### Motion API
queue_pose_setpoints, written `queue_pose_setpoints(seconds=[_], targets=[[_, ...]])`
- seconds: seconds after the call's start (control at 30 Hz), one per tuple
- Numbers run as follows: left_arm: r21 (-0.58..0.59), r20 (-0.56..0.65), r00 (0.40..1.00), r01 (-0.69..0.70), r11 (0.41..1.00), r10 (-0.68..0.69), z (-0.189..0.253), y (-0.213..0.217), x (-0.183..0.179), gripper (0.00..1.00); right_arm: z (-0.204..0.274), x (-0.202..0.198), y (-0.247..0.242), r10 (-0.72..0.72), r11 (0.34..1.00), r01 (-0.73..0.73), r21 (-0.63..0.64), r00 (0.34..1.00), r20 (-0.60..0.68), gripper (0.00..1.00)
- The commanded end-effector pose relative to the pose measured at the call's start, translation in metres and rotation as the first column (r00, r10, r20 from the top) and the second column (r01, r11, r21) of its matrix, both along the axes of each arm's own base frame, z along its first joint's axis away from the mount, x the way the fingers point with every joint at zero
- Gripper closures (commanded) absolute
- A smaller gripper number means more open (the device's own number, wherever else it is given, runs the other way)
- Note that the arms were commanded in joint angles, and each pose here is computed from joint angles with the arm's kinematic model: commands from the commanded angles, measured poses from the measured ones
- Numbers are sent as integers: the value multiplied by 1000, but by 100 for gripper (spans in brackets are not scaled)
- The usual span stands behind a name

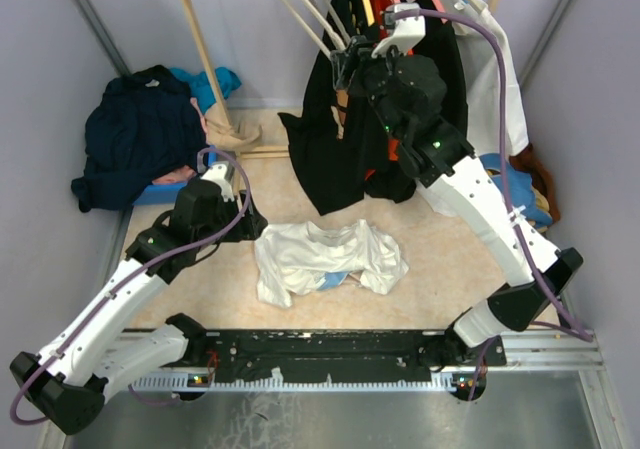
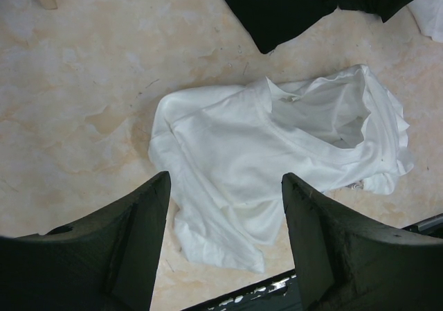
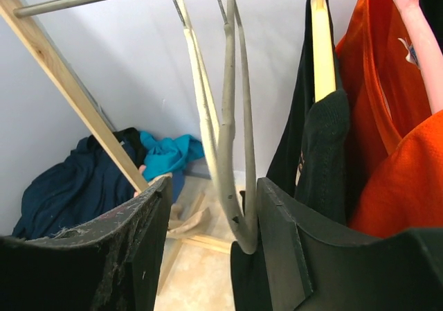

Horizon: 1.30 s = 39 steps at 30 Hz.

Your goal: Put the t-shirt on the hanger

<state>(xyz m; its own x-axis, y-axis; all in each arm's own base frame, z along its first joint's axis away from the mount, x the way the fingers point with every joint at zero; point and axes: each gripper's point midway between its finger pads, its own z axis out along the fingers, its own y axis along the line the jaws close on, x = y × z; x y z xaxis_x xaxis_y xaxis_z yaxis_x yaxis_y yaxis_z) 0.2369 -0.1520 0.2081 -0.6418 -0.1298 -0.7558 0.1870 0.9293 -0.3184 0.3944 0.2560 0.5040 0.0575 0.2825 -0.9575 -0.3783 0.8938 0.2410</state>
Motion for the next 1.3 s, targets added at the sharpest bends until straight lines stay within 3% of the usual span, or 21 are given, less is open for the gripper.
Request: queue_pose_setpoints(seconds=[0.0, 0.33, 0.97, 1.27], targets=[[-24, 24, 1000, 5, 1000, -4, 9, -2, 2, 29, 39, -20, -18, -3, 997, -4, 79, 996, 90, 48], [-30, 27, 1000, 7, 1000, -6, 11, -3, 2, 29, 42, -20, -22, -12, 997, 4, 81, 995, 97, 54], [-22, 44, 999, -5, 1000, 6, 15, 2, 1, 29, 14, 19, 8, 1, 1000, -2, 22, 999, 41, 62], [-26, 49, 999, -4, 1000, 5, 18, 2, 0, 28, 25, 20, 6, -9, 1000, 9, 10, 998, 70, 85]])
